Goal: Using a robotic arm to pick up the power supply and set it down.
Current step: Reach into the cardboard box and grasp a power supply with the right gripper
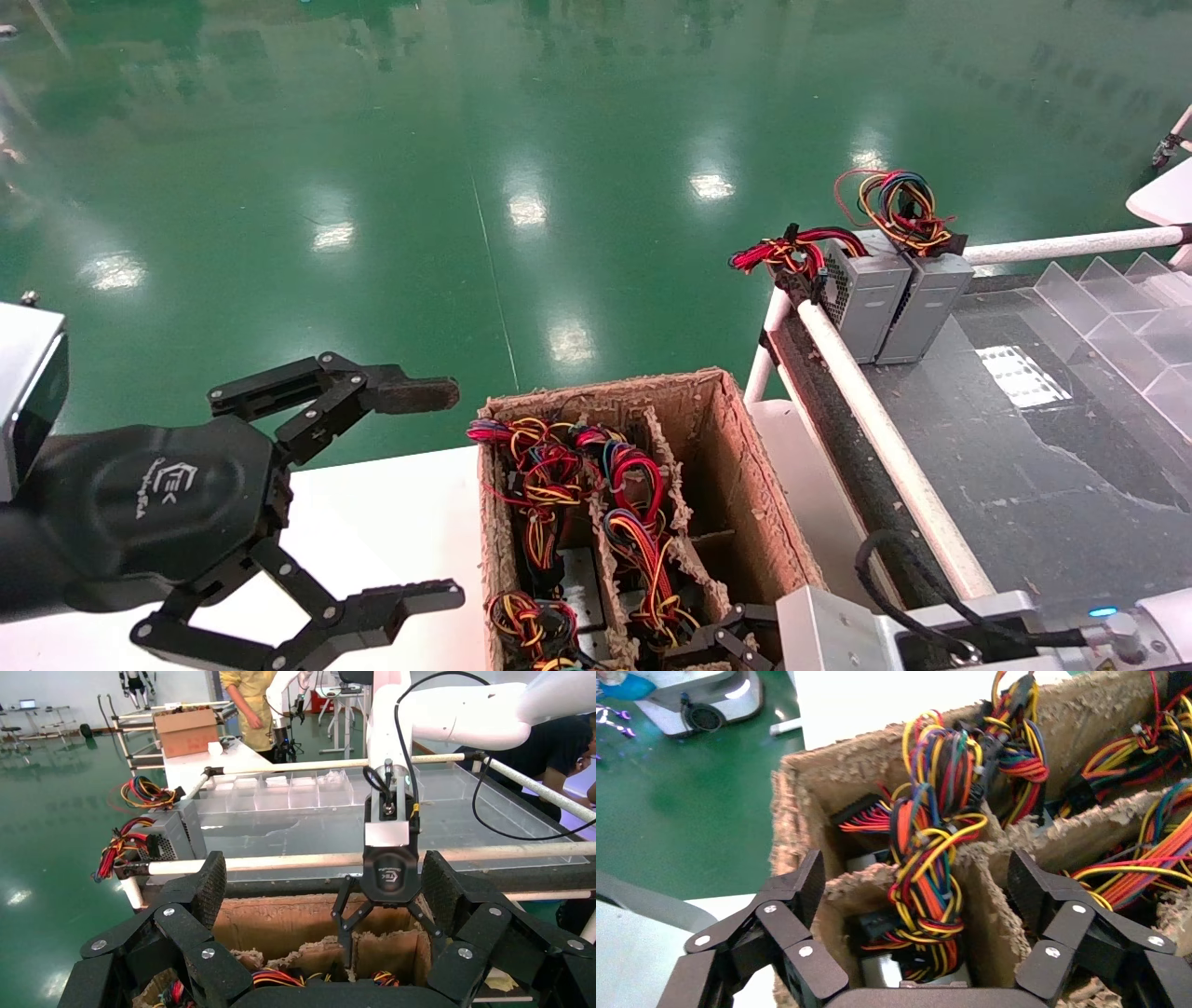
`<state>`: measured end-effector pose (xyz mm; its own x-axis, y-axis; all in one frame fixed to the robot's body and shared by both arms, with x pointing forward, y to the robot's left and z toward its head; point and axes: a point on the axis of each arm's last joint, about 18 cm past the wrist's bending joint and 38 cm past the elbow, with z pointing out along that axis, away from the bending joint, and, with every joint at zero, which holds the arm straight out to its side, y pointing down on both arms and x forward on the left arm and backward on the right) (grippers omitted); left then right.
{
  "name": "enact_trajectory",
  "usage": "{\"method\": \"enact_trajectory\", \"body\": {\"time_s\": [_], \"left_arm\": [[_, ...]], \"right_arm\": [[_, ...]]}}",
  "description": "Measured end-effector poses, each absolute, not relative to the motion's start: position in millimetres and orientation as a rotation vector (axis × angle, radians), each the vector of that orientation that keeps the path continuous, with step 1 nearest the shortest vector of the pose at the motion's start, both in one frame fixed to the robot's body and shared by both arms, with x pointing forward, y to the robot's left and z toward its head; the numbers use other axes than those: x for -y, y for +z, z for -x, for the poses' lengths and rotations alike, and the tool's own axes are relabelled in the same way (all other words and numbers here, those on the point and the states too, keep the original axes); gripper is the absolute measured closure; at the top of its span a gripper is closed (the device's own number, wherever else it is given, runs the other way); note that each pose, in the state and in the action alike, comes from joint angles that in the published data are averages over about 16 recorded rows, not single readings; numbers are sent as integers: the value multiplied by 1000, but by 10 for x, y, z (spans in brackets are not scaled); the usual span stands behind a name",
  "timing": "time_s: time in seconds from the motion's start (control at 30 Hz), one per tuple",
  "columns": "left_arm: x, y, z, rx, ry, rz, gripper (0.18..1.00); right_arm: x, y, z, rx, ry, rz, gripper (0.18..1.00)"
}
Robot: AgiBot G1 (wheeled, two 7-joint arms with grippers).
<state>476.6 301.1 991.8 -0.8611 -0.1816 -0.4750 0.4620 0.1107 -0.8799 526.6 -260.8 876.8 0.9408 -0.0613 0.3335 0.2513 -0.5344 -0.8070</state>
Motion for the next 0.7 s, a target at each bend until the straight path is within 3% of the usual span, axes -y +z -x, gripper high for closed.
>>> {"method": "enact_trajectory", "body": {"time_s": [0.27,0.7], "left_arm": [[-3011,9918,-4766,-1923,-1801,-272,186],[-3011,9918,-4766,-1923,-1801,-272,184]], "right_arm": [[2563,8729,-5339,131,-427,2098,331],[2512,8714,-5394,136,-445,2099,612]]}}
